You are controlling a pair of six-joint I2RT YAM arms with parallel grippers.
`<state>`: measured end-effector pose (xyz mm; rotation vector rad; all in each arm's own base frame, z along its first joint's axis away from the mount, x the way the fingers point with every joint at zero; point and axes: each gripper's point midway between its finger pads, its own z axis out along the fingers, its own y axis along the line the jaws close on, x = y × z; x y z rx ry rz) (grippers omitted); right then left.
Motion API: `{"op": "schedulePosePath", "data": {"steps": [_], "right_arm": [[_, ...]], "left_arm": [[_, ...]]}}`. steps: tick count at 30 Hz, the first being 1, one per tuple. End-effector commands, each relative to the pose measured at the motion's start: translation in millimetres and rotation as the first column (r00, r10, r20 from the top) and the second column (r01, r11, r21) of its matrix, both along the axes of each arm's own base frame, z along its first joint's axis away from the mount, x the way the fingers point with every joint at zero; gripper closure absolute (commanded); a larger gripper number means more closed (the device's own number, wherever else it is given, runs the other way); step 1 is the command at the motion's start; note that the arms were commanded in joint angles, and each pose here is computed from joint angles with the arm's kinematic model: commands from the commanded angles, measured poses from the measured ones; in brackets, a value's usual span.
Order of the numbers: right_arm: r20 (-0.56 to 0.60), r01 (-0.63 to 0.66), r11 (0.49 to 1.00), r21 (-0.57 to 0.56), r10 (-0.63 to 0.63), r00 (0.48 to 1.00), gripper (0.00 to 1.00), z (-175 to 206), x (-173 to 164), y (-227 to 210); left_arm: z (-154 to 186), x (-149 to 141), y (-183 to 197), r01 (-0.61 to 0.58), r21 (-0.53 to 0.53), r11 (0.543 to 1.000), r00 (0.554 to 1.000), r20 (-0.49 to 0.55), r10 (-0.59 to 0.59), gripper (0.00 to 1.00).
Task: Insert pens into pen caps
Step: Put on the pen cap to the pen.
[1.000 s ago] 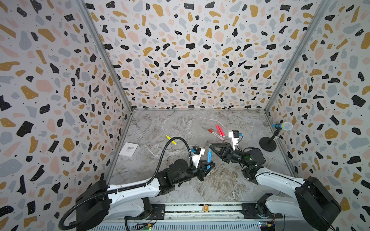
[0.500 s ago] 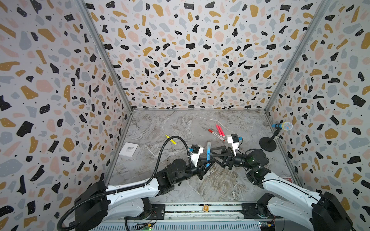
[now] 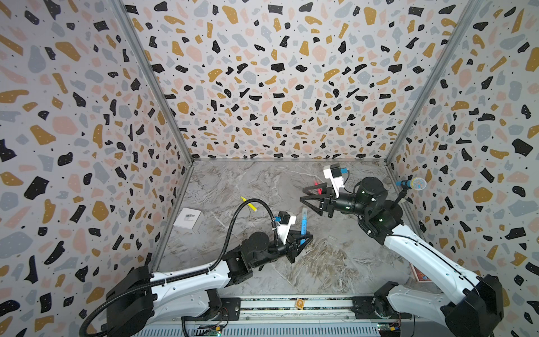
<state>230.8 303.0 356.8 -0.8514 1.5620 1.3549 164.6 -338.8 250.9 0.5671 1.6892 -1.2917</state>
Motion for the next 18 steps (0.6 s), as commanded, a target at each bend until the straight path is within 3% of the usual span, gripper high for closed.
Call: {"op": "schedulePosePath", "data": {"steps": [1, 6, 11, 13, 18], "right_arm": [[-0.028, -0.075, 0.995, -0.068, 0.073, 0.997, 0.42, -15, -15, 6], [-0.043, -0.098, 0.992, -0.074, 0.095, 0.995, 0.52, -21, -21, 8], [-0.055, -0.107, 0.991, -0.077, 0.103, 0.993, 0.89, -26, -25, 8], [-0.06, -0.119, 0.989, -0.082, 0.114, 0.992, 0.98, -30, -28, 9], [-0.1, -0.133, 0.984, -0.117, 0.122, 0.988, 1.0, -60, -42, 9]], "left_arm": [[30, 0, 0, 0.004, -0.064, 0.998, 0.998, 0.065, 0.0, 1.0], [30, 1, 0, 0.001, -0.06, 0.998, 0.998, 0.066, 0.003, 1.0], [31, 3, 2, -0.012, -0.061, 0.998, 0.998, 0.066, 0.016, 1.0], [33, 4, 4, -0.023, -0.067, 0.997, 0.998, 0.065, 0.027, 1.0], [57, 10, 14, -0.078, -0.124, 0.989, 0.992, 0.092, 0.089, 1.0]]}}
